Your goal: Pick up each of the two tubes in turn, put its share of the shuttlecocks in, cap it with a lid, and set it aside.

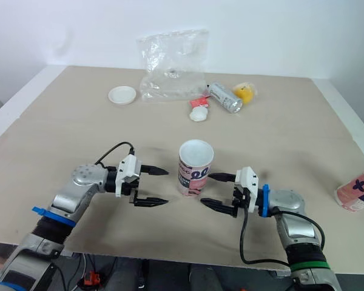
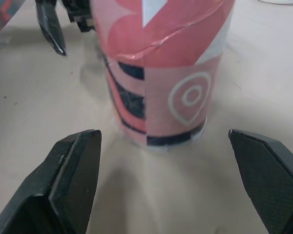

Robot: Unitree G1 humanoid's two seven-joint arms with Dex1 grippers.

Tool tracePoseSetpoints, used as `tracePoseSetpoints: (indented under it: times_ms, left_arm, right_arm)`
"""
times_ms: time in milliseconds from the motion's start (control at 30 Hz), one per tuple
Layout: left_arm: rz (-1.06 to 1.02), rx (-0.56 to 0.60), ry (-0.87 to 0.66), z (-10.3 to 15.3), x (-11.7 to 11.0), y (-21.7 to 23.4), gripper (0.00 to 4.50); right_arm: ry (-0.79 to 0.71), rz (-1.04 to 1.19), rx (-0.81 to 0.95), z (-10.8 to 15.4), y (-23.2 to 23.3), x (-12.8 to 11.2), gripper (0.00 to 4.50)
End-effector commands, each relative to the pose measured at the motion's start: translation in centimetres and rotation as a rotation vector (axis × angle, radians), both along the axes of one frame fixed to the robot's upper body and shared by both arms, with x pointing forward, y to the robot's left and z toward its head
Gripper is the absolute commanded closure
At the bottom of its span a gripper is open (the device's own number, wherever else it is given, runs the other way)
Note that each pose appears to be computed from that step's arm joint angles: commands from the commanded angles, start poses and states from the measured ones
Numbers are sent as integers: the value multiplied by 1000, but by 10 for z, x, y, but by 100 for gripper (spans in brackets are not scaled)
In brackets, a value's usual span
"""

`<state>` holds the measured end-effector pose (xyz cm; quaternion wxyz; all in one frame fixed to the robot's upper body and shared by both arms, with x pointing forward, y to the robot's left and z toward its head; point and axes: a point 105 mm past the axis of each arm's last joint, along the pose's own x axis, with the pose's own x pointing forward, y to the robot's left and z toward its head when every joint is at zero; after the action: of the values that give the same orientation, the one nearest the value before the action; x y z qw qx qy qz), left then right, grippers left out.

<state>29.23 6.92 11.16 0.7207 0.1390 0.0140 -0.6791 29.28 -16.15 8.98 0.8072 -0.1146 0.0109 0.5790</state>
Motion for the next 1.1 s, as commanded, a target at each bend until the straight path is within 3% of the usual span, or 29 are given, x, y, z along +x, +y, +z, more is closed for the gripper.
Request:
tracePoseSetpoints:
  times_ms: [33, 1100]
  left_arm:
    - [9, -21, -26, 9, -4, 4, 0]
    - [75, -25, -24, 2, -12, 13, 0]
  right_arm:
    - [-34, 39, 6, 7, 4, 2, 4]
    - [-26, 119, 100, 1, 68, 15, 4]
